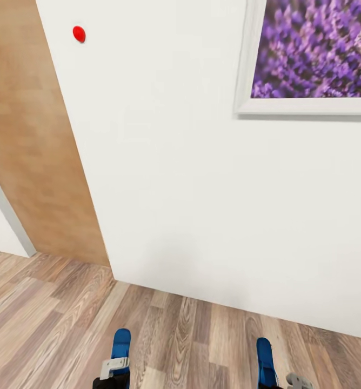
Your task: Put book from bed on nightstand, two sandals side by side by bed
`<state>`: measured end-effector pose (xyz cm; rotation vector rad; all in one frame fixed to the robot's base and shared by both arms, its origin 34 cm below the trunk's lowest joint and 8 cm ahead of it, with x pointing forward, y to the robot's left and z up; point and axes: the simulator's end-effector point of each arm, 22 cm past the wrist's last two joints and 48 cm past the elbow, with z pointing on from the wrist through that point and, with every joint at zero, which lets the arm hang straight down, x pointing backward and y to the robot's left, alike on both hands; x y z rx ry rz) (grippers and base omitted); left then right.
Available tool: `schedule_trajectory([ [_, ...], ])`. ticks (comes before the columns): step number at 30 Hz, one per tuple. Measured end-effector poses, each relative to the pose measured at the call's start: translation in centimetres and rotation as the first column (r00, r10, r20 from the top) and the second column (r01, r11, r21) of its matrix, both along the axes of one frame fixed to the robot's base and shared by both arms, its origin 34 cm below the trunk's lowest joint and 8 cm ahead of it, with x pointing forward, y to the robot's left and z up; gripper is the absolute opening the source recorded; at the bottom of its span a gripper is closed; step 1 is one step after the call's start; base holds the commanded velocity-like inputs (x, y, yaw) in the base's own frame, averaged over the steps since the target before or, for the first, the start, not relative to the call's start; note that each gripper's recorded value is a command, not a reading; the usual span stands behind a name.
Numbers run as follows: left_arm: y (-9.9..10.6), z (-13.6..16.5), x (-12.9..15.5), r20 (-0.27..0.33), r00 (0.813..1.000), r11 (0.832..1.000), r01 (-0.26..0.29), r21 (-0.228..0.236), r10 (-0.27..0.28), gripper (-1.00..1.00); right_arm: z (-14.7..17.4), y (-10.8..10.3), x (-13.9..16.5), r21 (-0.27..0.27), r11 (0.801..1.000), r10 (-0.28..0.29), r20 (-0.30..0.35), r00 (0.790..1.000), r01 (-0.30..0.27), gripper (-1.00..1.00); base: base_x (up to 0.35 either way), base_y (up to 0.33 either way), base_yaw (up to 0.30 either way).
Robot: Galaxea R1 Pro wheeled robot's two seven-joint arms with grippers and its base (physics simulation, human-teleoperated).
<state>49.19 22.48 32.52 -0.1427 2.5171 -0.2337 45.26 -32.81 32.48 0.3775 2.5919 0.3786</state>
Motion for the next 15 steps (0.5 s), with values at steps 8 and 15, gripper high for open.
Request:
schedule_trajectory([
  [8,0.06,-0.01,0.03,0.000,1.000,1.000,-0.001,0.000,0.001,-1.00,-0.02,0.04,0.02,0.001,1.000,0.000,0.000,1.000,0.000,-1.00,0.061,0.000,0.284],
  [15,0.11,-0.02,0.02,0.000,1.000,1.000,-0.001,0.001,0.001,-1.00,-0.03,0.06,0.00,0.001,1.000,0.000,-0.001,1.000,0.000,-1.00,0.002,0.000,0.289],
])
